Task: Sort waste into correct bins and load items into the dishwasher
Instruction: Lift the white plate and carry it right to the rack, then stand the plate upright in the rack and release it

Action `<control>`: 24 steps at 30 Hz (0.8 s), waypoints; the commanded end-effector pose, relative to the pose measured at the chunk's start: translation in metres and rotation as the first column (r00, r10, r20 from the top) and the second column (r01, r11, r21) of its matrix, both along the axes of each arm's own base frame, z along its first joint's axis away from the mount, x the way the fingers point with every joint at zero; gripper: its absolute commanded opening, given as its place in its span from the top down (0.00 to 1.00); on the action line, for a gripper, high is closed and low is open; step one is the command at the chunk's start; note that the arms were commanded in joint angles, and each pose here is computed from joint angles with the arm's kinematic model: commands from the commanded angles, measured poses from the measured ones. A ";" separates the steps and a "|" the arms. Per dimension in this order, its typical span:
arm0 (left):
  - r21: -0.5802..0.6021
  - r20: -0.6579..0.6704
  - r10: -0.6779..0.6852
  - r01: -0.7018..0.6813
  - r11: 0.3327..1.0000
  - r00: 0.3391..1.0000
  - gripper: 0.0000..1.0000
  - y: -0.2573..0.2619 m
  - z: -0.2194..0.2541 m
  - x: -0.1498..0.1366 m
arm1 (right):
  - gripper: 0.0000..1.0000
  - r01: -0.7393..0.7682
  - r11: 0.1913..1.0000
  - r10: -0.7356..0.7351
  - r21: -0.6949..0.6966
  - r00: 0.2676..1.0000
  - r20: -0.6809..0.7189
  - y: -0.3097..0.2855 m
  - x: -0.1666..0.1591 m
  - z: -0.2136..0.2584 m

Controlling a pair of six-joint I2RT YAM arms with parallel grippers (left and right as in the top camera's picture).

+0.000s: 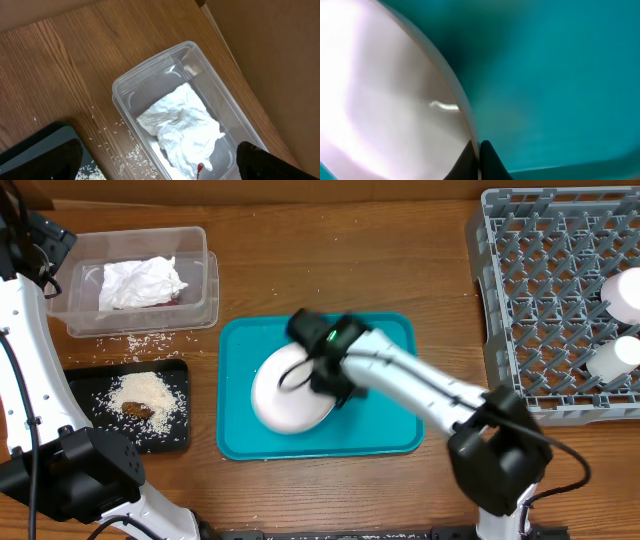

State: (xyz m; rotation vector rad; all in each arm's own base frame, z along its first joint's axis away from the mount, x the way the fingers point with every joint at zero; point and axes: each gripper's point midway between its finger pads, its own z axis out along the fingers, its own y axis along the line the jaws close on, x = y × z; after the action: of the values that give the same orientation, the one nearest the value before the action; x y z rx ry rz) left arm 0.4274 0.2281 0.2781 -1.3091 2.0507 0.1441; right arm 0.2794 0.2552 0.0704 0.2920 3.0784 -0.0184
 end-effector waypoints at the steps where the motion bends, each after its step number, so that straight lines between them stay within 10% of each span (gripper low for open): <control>1: 0.017 -0.012 0.001 -0.001 1.000 1.000 0.00 0.005 -0.001 -0.001 | 0.96 0.071 0.994 -0.054 -0.081 0.978 0.202 -0.072 0.064 0.079; 9: 0.017 -0.012 0.001 -0.001 1.000 1.000 0.00 0.005 -0.001 -0.001 | 0.96 0.273 0.926 -0.142 -0.259 0.892 0.430 -0.255 0.126 0.196; 24: 0.016 -0.012 0.001 -0.001 1.000 1.000 0.00 0.005 -0.001 -0.001 | 0.96 0.550 0.769 -0.206 -0.325 0.695 0.689 -0.436 0.172 0.241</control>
State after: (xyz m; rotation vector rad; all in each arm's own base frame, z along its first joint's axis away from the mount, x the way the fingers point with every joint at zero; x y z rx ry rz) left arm 0.4273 0.2280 0.2780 -1.3093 2.0515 0.1438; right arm 0.4493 -0.1710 0.3053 0.8312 2.1804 -0.5514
